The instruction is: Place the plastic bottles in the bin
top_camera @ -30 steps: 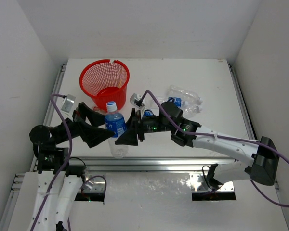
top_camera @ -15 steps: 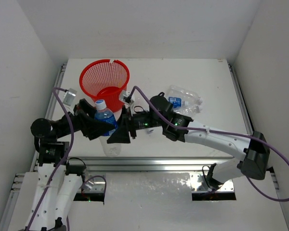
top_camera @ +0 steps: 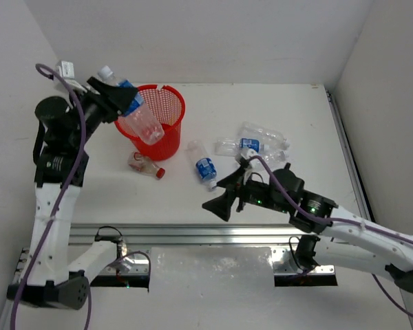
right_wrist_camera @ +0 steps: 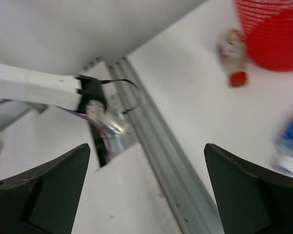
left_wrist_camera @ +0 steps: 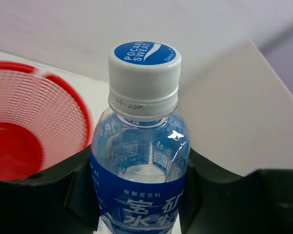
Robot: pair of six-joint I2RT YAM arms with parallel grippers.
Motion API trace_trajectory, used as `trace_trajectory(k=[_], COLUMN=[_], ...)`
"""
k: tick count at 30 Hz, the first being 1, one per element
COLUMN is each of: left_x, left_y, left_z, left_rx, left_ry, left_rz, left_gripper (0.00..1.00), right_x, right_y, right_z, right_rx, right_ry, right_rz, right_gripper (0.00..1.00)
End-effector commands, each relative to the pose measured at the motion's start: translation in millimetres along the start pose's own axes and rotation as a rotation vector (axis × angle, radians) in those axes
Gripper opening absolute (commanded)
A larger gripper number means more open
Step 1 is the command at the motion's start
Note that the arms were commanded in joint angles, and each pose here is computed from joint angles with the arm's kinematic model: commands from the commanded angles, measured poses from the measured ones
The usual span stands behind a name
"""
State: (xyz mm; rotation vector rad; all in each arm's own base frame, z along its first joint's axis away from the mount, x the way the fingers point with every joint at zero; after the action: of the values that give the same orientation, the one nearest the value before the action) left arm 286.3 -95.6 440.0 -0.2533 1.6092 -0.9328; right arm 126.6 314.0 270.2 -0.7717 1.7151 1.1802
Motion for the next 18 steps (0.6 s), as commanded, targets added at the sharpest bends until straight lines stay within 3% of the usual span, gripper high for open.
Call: trace_trajectory(k=[1, 3, 5, 7, 8, 9, 11, 12, 14, 18], left_x=[-52.0, -71.3, -72.0, -74.1, -68.1, -63.6, -64.3, -61.2, -66.3, -66.5], left_y=[73.9, 88.9, 104.9, 109.9, 124.7, 132.5, 143.2, 144.6, 133.9, 102.0], left_z=[20.9, 40.0, 63.2, 80.0, 93.1, 97.3, 108.3, 109.6, 111.0, 97.7], left_rx=[-0.388, -0.431, -0.445, -0.431, -0.458, -0.48, -0.524, -0.531, -0.499, -0.456], left_ry=[-0.24, -0.319, -0.313, -0.306, -0.28, -0.261, -0.238, -0.213, -0.211, -0.185], left_rz=[0.02, 0.016, 0.006, 0.001, -0.007, -0.014, -0.028, -0.033, -0.027, -0.003], left_gripper=[0.03, 0.1, 0.12, 0.21, 0.29, 0.55, 0.7, 0.84, 0.96, 1.0], right_x=[4.2, 14.9, 15.3, 13.3, 13.1, 12.1, 10.4, 11.4, 12.8, 17.4], right_y=[-41.8, -51.4, -51.9, -54.3, -53.7, -53.7, -55.8, -56.6, -59.8, -65.2], right_z=[-39.5, -56.1, -75.5, -87.4, -96.4, -101.0, -112.6, -114.9, -119.5, -117.5], right_rx=[0.25, 0.305, 0.323, 0.346, 0.349, 0.354, 0.377, 0.382, 0.402, 0.425], right_ry=[-0.062, -0.047, -0.072, -0.099, -0.114, -0.124, -0.141, -0.14, -0.14, -0.114], right_rz=[-0.048, -0.052, -0.053, -0.053, -0.055, -0.057, -0.06, -0.063, -0.07, -0.084], right_gripper=[0.99, 0.99, 0.99, 0.99, 0.99, 0.99, 0.99, 0.99, 0.99, 0.99])
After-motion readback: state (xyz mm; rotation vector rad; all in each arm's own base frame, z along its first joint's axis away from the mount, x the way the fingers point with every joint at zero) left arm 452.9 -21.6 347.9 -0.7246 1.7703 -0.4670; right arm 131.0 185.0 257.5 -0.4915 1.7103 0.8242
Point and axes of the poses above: each gripper's point midway between its finger pads, its own z axis out along the fingers, its own y axis along the line the jaws close on, x = y × z, the point moved 1 cm from there along -z, back along the fingers, and after that the axes turned 1 degree about -z, right-handed, at the moved point
